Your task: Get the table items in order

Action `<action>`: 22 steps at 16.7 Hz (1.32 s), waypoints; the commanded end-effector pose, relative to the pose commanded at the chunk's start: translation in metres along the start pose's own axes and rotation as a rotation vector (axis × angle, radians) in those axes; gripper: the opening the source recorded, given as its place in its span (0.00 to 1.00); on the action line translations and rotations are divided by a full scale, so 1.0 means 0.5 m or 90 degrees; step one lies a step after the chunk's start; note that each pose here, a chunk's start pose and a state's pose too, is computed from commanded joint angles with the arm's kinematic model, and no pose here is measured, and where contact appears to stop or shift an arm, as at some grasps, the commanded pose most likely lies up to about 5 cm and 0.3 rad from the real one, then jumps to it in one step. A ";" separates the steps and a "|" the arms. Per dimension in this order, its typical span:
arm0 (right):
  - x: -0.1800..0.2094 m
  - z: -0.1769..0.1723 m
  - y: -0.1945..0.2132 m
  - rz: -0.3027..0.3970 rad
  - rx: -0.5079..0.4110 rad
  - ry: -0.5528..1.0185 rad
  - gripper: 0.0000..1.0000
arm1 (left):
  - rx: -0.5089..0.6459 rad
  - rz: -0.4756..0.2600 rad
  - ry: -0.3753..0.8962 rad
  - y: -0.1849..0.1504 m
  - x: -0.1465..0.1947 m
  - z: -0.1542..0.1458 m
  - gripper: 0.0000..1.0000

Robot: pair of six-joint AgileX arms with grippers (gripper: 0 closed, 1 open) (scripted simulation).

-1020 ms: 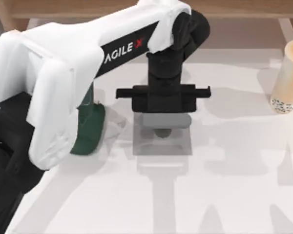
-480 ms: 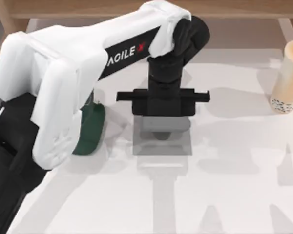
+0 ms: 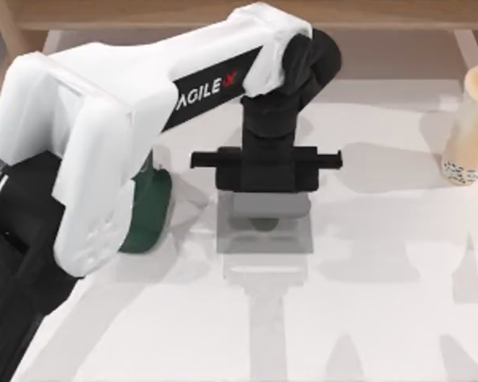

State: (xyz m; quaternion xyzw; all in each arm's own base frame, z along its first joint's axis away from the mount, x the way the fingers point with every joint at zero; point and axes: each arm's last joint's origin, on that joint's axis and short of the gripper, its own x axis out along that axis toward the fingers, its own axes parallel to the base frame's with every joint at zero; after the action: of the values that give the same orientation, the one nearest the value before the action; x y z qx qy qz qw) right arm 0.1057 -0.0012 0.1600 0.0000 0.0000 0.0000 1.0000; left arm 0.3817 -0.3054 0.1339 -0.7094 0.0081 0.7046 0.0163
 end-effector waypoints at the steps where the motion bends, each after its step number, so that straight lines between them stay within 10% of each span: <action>1: 0.000 0.000 0.000 0.000 0.000 0.000 1.00 | 0.000 0.000 0.000 0.000 0.000 0.000 0.30; 10: 0.000 0.000 0.000 0.000 0.000 0.000 1.00 | 0.000 0.000 0.000 0.000 0.000 0.000 0.98; 22: 0.000 0.000 0.000 0.000 0.000 0.000 1.00 | -0.005 0.005 0.006 0.009 -0.013 0.013 1.00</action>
State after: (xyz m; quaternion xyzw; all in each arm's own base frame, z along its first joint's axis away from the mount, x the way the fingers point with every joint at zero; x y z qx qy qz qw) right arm 0.1057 -0.0012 0.1600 0.0000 0.0000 0.0000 1.0000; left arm 0.3749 -0.3096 0.1404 -0.7129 0.0082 0.7011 0.0103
